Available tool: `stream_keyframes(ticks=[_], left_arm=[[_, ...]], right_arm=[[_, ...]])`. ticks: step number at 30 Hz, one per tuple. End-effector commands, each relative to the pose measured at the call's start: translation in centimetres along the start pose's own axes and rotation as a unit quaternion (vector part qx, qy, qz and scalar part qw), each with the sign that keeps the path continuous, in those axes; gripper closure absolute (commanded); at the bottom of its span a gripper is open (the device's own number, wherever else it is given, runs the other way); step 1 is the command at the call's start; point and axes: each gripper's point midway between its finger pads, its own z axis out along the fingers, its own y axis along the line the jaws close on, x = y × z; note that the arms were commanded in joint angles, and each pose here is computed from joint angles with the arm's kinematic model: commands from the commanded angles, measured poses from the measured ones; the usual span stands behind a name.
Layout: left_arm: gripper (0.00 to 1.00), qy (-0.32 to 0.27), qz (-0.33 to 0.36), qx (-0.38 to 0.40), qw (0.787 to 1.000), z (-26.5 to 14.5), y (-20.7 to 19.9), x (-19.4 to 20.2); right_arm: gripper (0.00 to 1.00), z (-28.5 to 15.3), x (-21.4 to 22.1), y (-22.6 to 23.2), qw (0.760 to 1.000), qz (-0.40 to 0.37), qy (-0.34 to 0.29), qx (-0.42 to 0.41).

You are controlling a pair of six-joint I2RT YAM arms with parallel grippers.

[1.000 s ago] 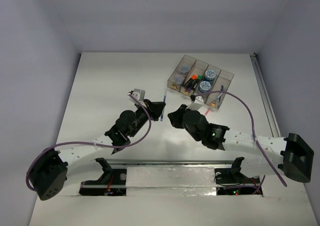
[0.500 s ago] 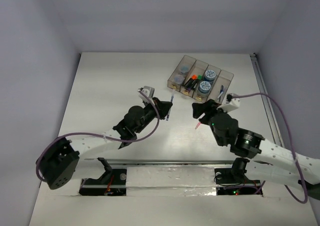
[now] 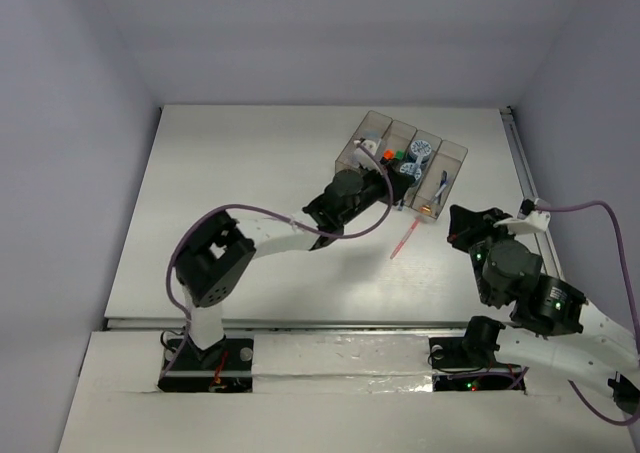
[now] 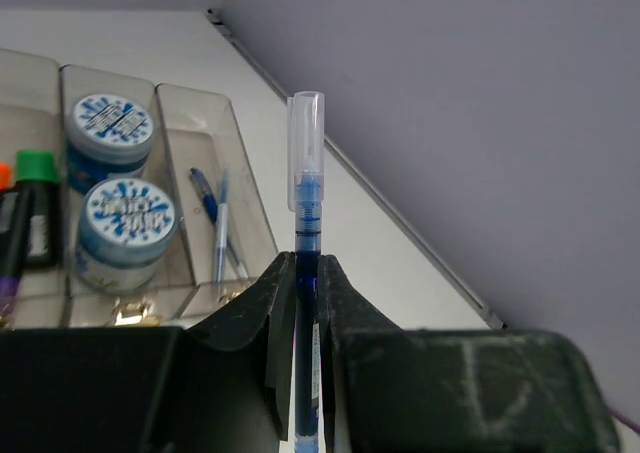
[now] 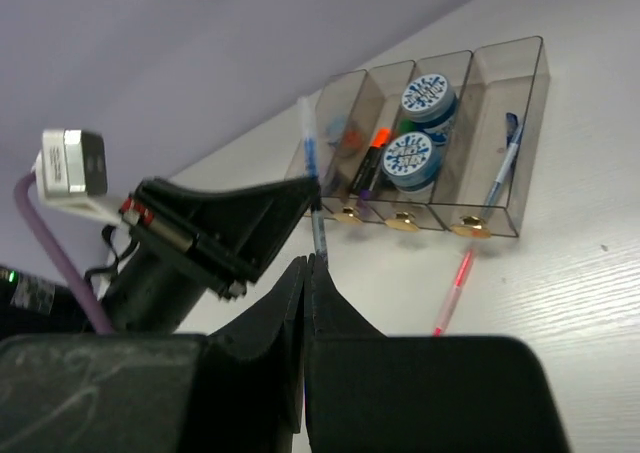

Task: Sort the stationery into containers
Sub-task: Place the pen in the storage box.

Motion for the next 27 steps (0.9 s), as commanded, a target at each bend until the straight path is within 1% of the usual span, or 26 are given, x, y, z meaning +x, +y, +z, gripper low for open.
stream_keyframes(ticks=[1, 3, 4, 5, 6, 7, 8, 9, 10, 11, 12, 13, 14, 15, 16, 17, 18, 21, 22, 27], left_arm=[[1.0, -0.044, -0.01, 0.063, 0.997, 3.0, -3.7, -3.0], [1.0, -0.042, -0.02, 0.074, 0.996, 5.4, -3.4, -1.4], [1.0, -0.056, -0.023, 0.083, 0.995, 5.8, -4.2, -2.7], [1.0, -0.045, -0.025, 0.081, 0.995, 6.9, -3.6, -1.2], [1.0, -0.06, -0.024, 0.093, 0.994, 7.9, -4.5, -2.5], [1.0, -0.059, -0.022, 0.099, 0.993, 8.5, -5.0, -2.0], [1.0, -0.046, -0.021, 0.095, 0.994, 9.6, -4.2, -0.2], [1.0, -0.059, -0.021, 0.105, 0.993, 10.5, -5.0, -1.4], [1.0, -0.056, -0.024, 0.104, 0.993, 11.1, -4.8, -1.0], [1.0, -0.046, -0.024, 0.097, 0.994, 12.0, -3.9, 0.6], [1.0, -0.051, -0.026, 0.107, 0.993, 12.7, -5.0, 0.2], [1.0, -0.049, -0.026, 0.105, 0.993, 13.2, -4.8, 0.6], [1.0, -0.041, -0.026, 0.095, 0.994, 13.9, -3.8, 2.1], [1.0, -0.044, -0.025, 0.095, 0.994, 14.6, -4.1, 1.4], [1.0, -0.031, -0.023, 0.085, 0.996, 15.2, -3.1, 3.2], [1.0, -0.03, -0.024, 0.082, 0.996, 15.6, -2.8, 3.4], [1.0, -0.034, -0.024, 0.082, 0.996, 16.0, -3.1, 2.9], [1.0, -0.02, -0.028, 0.065, 0.997, 17.0, -1.7, 5.0], [1.0, -0.025, -0.03, 0.067, 0.997, 17.4, -2.0, 4.5], [1.0, -0.024, -0.035, 0.036, 0.998, 17.7, 0.1, 5.3]], right_arm=[[1.0, -0.4, -1.3, -1.1, 1.0, -0.008, -0.01, 0.023], [1.0, -0.5, -1.4, -1.0, 1.0, -0.008, -0.01, 0.009], [1.0, -0.6, -1.4, -1.0, 1.0, -0.005, -0.009, 0.006], [1.0, -0.7, -1.4, -1.0, 1.0, -0.002, -0.008, 0.003], [1.0, -0.7, -1.2, -0.9, 1.0, -0.001, -0.004, -0.003], [1.0, -0.7, -1.1, -0.8, 1.0, -0.001, -0.001, -0.006], [1.0, -0.7, -1.0, -0.7, 1.0, -0.002, 0.0, -0.008], [1.0, -0.7, -0.8, -0.4, 1.0, 0.0, 0.002, -0.012], [1.0, -0.6, -0.3, -0.3, 1.0, -0.004, 0.007, -0.016], [1.0, -0.6, -0.2, -0.2, 1.0, -0.005, 0.009, -0.018], [1.0, -0.5, 0.1, 0.0, 1.0, -0.008, 0.012, -0.019], [1.0, -0.4, 0.3, 0.1, 1.0, -0.01, 0.015, -0.021], [1.0, -0.4, 0.6, 0.2, 1.0, -0.013, 0.017, -0.023], [1.0, -0.4, 0.6, 0.3, 0.999, -0.012, 0.019, -0.025], [1.0, -0.5, 0.7, 0.5, 0.999, -0.012, 0.021, -0.03], [1.0, -0.5, 0.8, 0.5, 0.999, -0.013, 0.023, -0.033], [1.0, -0.5, 0.9, 0.5, 0.999, -0.013, 0.025, -0.035], [1.0, -0.7, 1.0, 0.3, 0.999, -0.012, 0.027, -0.037], [1.0, -0.7, 1.0, 0.2, 0.999, -0.011, 0.027, -0.038], [1.0, -0.8, 1.2, -0.1, 0.999, -0.007, 0.029, -0.039]])
